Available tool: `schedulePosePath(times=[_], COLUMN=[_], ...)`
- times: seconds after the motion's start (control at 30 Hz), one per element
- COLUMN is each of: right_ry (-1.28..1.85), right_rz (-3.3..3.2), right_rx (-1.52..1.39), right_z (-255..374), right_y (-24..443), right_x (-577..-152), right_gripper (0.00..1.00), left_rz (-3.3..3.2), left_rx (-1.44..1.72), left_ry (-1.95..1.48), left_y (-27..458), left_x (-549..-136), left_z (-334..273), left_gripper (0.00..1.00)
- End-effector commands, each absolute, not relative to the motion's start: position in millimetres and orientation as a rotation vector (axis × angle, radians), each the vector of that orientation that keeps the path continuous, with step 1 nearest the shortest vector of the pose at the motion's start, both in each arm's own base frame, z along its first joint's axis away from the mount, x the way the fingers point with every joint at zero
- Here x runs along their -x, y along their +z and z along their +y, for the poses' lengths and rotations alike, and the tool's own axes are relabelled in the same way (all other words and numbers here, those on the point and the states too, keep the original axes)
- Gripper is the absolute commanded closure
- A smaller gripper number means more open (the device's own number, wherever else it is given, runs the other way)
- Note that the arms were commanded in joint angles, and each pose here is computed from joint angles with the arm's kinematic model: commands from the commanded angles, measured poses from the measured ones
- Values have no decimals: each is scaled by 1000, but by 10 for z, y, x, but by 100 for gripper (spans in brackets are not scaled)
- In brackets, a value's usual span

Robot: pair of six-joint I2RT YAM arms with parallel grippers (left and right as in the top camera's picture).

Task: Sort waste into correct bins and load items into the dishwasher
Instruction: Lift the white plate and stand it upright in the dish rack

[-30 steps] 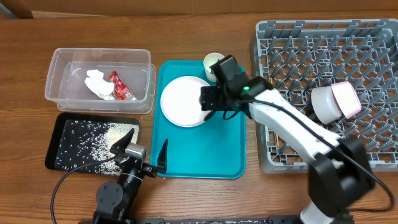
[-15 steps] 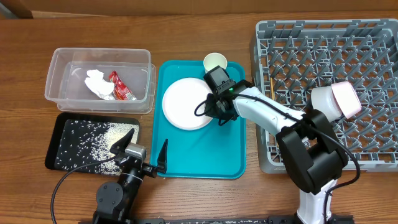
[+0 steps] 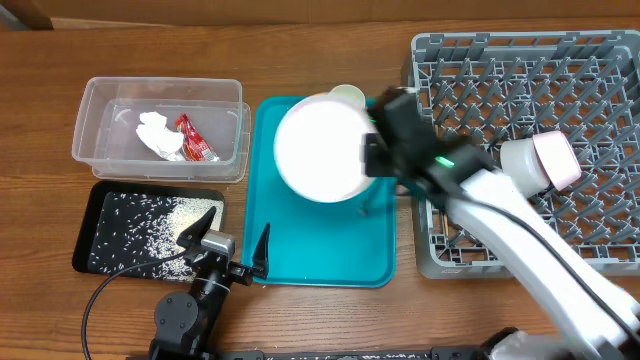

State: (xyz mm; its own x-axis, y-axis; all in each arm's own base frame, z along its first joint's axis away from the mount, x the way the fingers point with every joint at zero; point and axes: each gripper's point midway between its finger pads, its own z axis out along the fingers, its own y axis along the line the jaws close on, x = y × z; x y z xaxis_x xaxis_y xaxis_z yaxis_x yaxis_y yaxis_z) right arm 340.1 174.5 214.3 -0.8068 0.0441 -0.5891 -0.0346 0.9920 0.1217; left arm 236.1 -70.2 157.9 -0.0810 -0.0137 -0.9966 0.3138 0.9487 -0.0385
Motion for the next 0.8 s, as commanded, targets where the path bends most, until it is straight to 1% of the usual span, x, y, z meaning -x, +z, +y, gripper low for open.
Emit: schedulePosePath(times=[0.0,0.1,0.2,0.27,0.43,0.63,0.77], right_ry=[-220,-550,-804,-897,-982,-1098,-1196], right_rz=[2255,2054,1922,1881,1911,1991,1977], right_rx=[-144,-335,-446,-493,-493,-404,-371], right_z=[959,294,-137,-303,-371,-260,-230], right_y=[2745,3156,3370,3413,3236,2807,2622], right_x=[-3443,-3290,-3184,-3166,-3303,-3580,-3727], right_gripper=[96,96,96,96,96,96,96], left_rz=[1633,1633,1633,1633,1633,1633,1633], left_rx=[-209,-209,-209,-209,-209,-209,-209], left_ry=[-279,-279,-279,-279,-279,-279,-279], left_y=[1580,1580,1580,1580,1580,1580,1580], left_x=[-2366,-2366,-2366,-2366,-2366,-2366,-2366], left_z=[-677,-677,-677,-677,-677,-677,-676], left_gripper=[0,0,0,0,0,0,0])
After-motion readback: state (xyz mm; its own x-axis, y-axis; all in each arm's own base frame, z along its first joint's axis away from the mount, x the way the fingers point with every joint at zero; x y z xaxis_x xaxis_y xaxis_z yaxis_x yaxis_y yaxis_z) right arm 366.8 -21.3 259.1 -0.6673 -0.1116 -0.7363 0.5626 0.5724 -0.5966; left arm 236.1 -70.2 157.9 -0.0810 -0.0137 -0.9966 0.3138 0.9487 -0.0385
